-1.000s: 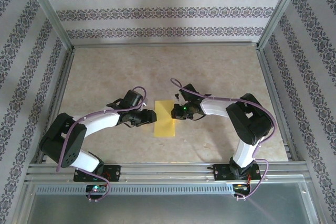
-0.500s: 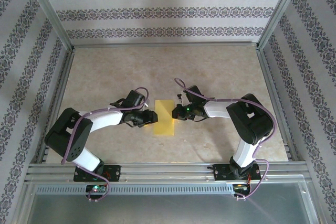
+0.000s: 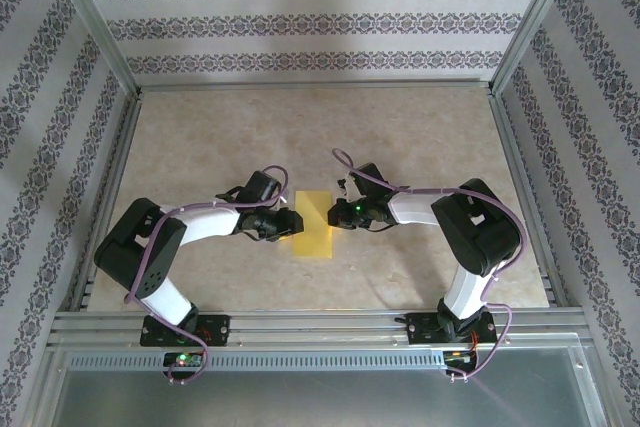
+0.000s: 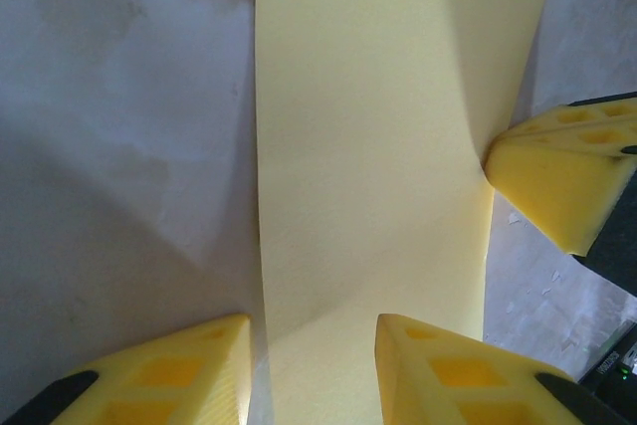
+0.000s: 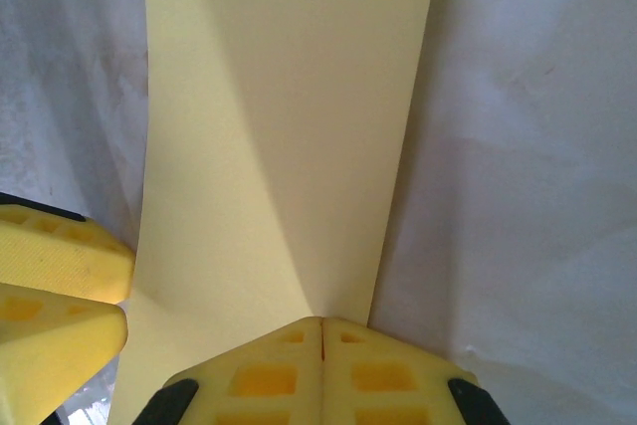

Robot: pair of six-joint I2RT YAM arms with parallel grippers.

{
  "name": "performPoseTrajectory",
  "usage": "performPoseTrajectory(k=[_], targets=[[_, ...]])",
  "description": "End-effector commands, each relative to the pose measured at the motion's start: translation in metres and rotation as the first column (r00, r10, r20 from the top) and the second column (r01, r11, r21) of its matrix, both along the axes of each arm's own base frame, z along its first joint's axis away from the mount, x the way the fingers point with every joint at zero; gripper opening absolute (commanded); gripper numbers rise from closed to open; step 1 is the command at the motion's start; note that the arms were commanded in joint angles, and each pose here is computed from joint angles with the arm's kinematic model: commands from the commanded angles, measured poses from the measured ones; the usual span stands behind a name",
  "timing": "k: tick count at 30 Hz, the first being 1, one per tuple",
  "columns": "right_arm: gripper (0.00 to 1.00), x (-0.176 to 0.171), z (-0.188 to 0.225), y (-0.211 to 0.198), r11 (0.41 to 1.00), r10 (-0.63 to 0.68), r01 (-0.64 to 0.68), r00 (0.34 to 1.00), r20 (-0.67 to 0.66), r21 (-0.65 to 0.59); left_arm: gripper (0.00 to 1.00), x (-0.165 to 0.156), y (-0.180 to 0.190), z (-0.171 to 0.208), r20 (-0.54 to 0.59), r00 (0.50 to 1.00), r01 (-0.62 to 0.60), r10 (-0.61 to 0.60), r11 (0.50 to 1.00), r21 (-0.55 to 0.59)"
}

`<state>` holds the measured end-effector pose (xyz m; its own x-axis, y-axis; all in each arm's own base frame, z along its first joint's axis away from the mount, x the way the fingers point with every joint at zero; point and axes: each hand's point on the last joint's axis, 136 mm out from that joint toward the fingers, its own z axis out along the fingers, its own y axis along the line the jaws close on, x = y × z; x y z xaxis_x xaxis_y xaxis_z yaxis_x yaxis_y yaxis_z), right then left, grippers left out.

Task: Fold a paper plane with a square sheet of paper (fold left side to right side)
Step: Third fold the triangle at the center of the table.

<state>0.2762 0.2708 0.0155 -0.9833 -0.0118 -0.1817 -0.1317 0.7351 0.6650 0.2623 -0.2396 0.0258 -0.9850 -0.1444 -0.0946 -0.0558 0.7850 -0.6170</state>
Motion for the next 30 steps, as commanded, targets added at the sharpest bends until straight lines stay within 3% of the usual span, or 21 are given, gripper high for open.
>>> performPoseTrajectory(k=[1,6,15,23,30], targets=[[0.00,-0.007,-0.013,-0.013,0.999,-0.013,0.012,1.000,-0.024,-0.050,0.35,0.006,-0.014,0.005,0.018,1.000,0.019,-0.018,0.999,-0.044],[0.00,-0.007,-0.013,-0.012,0.999,-0.013,0.012,1.000,-0.028,-0.048,0.29,0.011,-0.020,0.012,0.043,0.999,-0.012,0.017,0.994,-0.111],[0.00,-0.006,-0.010,-0.012,0.999,-0.015,0.014,1.000,-0.018,-0.047,0.23,0.012,-0.015,0.012,0.056,0.998,-0.033,0.038,0.996,-0.088],[0.00,-0.004,-0.008,-0.011,0.999,-0.017,0.016,1.000,-0.009,-0.044,0.30,0.004,-0.008,0.011,0.044,0.998,-0.046,0.049,0.997,-0.070],[0.00,-0.004,-0.008,-0.011,0.999,-0.014,0.014,1.000,-0.012,-0.044,0.25,0.000,-0.007,0.006,0.023,0.998,-0.049,0.050,0.996,-0.072]])
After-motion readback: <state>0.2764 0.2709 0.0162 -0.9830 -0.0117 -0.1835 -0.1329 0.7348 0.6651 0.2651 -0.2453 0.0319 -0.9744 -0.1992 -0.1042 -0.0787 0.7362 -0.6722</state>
